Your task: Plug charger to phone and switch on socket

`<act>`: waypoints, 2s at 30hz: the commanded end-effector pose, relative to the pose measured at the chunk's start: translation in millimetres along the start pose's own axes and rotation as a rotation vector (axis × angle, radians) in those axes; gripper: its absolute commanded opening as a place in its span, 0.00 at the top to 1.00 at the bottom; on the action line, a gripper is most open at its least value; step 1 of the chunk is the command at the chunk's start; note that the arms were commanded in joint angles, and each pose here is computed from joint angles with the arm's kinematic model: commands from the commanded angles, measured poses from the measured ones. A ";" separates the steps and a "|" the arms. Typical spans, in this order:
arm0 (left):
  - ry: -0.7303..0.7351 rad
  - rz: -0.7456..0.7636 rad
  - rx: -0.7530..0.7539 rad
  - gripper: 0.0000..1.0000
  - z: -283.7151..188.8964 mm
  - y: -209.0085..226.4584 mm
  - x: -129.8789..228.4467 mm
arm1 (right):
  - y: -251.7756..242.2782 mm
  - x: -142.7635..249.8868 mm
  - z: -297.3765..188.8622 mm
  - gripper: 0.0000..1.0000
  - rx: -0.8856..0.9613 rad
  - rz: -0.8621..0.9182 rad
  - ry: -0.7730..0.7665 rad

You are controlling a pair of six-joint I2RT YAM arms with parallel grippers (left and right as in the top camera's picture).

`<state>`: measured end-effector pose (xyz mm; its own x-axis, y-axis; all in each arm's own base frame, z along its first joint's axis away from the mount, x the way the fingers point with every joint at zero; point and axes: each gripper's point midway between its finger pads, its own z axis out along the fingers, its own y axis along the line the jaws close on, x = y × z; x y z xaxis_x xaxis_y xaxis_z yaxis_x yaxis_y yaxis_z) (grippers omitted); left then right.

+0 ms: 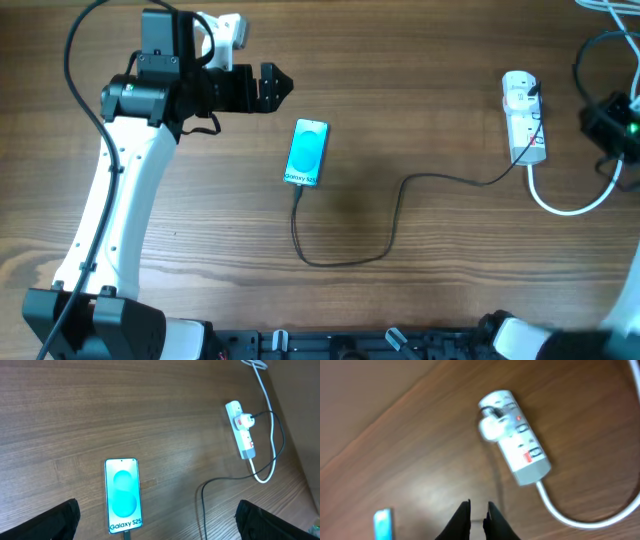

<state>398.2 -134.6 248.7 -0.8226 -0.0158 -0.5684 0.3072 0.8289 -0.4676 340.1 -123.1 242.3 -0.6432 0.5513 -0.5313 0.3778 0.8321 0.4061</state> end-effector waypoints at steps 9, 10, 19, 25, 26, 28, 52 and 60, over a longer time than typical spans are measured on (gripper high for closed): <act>-0.019 0.007 0.000 0.00 -5.3 -1.1 -5.7 | 77.9 102.9 -151.6 0.66 -0.173 -0.342 -0.125; -0.019 0.007 0.000 0.00 -5.4 -1.2 -5.7 | 79.5 106.5 -156.9 0.48 -0.174 -0.339 -0.139; -0.018 0.007 0.001 0.00 -5.1 -1.4 -5.5 | 78.5 115.3 -164.1 0.01 -0.160 -0.317 -0.147; -0.018 0.007 0.001 0.00 -5.1 -1.4 -5.5 | 84.5 120.6 -162.5 0.00 -0.180 -0.416 -0.133; -0.019 0.007 0.000 0.00 -5.3 -1.4 -5.6 | 86.1 123.2 -160.9 0.00 -0.186 -0.429 -0.121; -0.019 0.007 0.001 0.00 -5.3 -1.5 -5.6 | 91.4 132.1 -153.5 0.00 -0.218 -0.463 -0.084; -0.019 0.007 0.001 0.00 -5.3 -1.5 -5.6 | 109.4 162.0 -82.5 0.00 -0.428 -0.810 -0.912; -0.019 0.007 0.000 0.00 -5.3 -1.4 -5.6 | 106.0 155.2 -84.4 0.00 -0.416 -0.786 -1.031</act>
<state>397.8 -134.5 248.4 -0.8239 -0.0157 -0.5665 0.3061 0.8290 -0.4681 223.5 49.2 265.7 0.2339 -0.1055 -0.9665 -0.2276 0.9605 -0.1599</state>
